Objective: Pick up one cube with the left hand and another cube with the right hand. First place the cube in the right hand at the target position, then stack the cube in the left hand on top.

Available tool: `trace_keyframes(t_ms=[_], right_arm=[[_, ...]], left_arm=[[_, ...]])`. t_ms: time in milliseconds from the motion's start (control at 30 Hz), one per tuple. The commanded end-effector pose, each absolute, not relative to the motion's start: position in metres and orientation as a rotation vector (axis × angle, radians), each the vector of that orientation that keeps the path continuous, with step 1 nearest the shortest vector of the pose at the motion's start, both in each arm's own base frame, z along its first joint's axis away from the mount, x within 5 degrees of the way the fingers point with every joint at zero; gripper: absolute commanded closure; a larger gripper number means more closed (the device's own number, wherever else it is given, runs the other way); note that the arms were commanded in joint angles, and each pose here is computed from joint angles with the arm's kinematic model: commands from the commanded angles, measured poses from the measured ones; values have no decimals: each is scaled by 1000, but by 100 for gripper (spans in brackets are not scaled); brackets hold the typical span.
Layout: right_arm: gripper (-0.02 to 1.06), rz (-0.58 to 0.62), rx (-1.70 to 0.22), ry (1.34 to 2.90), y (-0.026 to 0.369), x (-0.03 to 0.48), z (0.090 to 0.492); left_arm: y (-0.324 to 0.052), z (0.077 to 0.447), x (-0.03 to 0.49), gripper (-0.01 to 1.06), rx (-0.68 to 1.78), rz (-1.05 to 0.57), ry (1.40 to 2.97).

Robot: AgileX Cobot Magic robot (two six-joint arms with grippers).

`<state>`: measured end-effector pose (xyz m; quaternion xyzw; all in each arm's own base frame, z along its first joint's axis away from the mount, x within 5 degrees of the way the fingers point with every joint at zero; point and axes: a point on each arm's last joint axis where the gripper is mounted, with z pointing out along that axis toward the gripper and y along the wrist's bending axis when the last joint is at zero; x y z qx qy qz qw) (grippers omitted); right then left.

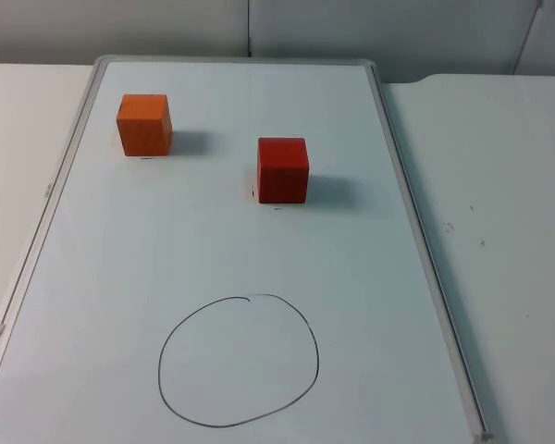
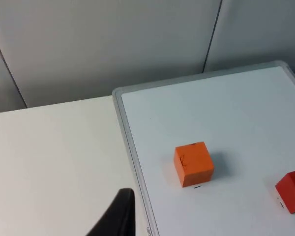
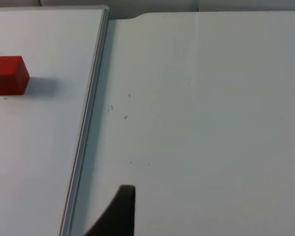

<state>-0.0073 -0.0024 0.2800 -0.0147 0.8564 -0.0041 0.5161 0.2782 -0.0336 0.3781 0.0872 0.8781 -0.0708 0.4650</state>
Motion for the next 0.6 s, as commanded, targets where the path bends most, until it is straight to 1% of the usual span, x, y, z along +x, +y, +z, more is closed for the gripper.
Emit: trace_keyframes(t_ms=[0, 33, 67, 167, 200, 300, 333, 367, 533, 567], right_arm=[[0, -5, -30, 2052, -2, -7, 278], [0, -5, -30, 2052, -2, -7, 278], [0, -5, -30, 2052, -2, -7, 278], [0, -5, -30, 2052, -2, -7, 278], [0, -5, -30, 2052, -2, -7, 278], [0, -5, -30, 2052, -2, -7, 278], [0, -5, -30, 2052, -2, -7, 278], [0, -5, -30, 2052, -2, -7, 278], [0, -5, -30, 2052, -2, -7, 278], [0, -5, -30, 2052, -2, -7, 278]], left_arm=[[-40, 378, 292, 1, 217, -197, 2147], [-46, 373, 303, 1, 233, -206, 2160], [-46, 373, 303, 1, 233, -206, 2160], [-69, 349, 342, 1, 272, -238, 2203], [-69, 349, 342, 1, 272, -238, 2203], [-83, 321, 375, 1, 232, -242, 2262], [-85, 303, 393, 1, 193, -228, 2302], [-85, 303, 393, 1, 193, -228, 2302], [-92, 252, 437, 1, 127, -227, 2418], [-92, 252, 437, 1, 127, -227, 2418]])
